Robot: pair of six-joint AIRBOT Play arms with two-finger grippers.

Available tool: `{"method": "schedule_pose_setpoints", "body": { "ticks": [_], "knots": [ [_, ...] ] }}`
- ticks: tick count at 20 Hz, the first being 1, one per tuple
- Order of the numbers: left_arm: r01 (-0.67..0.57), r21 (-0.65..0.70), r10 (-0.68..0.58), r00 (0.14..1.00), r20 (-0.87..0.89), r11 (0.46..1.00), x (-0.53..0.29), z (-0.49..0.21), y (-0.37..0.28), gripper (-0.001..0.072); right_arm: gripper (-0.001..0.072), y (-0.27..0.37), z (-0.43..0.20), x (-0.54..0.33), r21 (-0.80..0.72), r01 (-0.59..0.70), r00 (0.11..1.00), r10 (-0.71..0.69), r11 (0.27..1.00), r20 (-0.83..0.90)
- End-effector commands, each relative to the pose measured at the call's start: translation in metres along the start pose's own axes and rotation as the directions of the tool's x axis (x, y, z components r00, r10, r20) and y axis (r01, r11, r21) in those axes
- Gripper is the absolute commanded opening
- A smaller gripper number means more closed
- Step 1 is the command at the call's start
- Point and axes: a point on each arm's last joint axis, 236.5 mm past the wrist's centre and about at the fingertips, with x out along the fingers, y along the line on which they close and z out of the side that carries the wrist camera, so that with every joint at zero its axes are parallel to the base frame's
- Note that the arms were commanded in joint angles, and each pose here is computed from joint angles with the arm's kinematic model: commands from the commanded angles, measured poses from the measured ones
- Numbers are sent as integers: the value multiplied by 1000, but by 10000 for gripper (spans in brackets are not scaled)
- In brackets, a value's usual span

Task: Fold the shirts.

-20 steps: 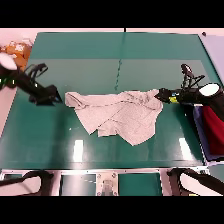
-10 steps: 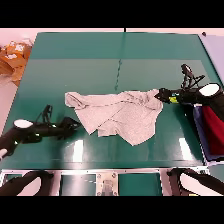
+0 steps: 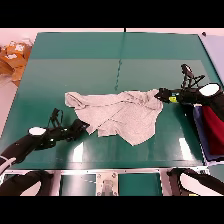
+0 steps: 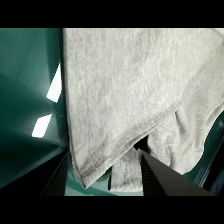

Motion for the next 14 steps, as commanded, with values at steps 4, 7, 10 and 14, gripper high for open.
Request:
{"method": "schedule_pose_setpoints", "body": {
  "ticks": [4,7,10,14],
  "knots": [
    [-35,1,35,999,-27,999,23,-22,5,40,8,0,0,0,1,-1,1000,1,1000,-2],
    [3,30,-2,1000,-17,1000,17,-6,-5,16,8,0,0,0,1,-1,1000,1,1000,-1],
    [113,125,-114,993,0,986,-16,30,-49,15,5,1,-4,0,-1,-3,1000,3,1000,-18],
    [161,430,-241,961,137,888,-127,91,-163,15,5,23,55,-44,-66,-20,994,27,998,107]
  ]
}}
